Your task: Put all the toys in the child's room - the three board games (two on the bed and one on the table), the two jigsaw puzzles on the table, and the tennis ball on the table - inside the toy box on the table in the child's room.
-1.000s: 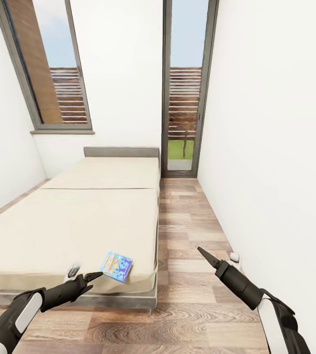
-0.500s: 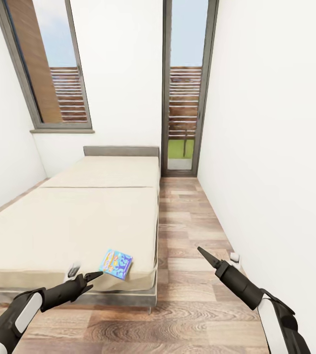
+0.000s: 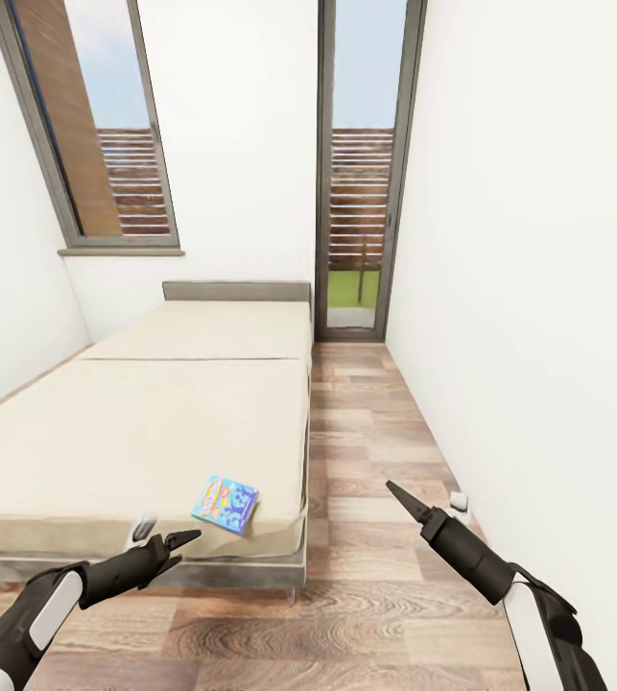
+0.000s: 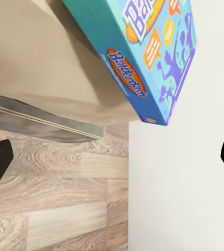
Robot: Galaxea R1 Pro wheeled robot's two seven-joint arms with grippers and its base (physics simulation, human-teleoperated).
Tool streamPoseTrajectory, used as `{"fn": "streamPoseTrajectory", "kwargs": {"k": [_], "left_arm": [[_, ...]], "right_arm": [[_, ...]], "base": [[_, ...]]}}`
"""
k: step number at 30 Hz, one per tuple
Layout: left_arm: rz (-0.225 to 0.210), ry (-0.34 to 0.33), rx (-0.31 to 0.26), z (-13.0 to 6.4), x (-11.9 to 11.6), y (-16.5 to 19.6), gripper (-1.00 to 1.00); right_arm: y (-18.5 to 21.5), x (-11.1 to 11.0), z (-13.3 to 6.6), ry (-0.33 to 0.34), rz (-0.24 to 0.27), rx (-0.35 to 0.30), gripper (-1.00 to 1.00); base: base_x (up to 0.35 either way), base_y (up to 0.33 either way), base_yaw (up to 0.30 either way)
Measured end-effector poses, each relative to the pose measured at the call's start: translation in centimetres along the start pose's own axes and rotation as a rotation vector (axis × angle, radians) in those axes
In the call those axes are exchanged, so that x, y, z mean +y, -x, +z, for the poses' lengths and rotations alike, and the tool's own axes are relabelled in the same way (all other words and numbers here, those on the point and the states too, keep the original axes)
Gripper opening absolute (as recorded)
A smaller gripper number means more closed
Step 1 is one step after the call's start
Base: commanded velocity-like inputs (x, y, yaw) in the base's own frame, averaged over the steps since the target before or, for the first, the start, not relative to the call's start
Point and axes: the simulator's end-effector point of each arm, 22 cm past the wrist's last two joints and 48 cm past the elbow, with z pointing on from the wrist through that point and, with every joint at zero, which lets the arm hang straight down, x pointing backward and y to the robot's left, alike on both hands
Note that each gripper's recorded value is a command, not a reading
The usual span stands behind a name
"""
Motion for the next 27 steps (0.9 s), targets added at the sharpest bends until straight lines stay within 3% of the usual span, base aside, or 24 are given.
{"fn": "streamPoseTrajectory", "kwargs": {"k": [12, 14, 19, 27], "left_arm": [[0.0, -0.015, 0.0, 0.8, 1.9, -1.4, 1.0], [0.0, -0.039, 0.0, 0.9, 1.7, -1.6, 1.0], [0.007, -0.171, 0.01, 1.0, -0.3, -2.5, 1.0], [0.016, -0.238, 0.029, 1.0, -1.4, -3.3, 1.0]], "right_arm": [[-1.8, -1.7, -0.9, 0.001, -0.001, 0.0, 1.0], [-2.2, -2.0, -1.0, 0.001, -0.001, 0.0, 1.0], [-3.0, -2.8, -1.4, 0.001, 0.0, 0.0, 1.0], [-3.3, -3.1, -1.6, 0.0, 0.0, 0.0, 1.0]], "base": [[0.0, 0.0, 0.0], [0.0, 0.0, 0.0], [0.0, 0.0, 0.0], [0.0, 0.0, 0.0]]}}
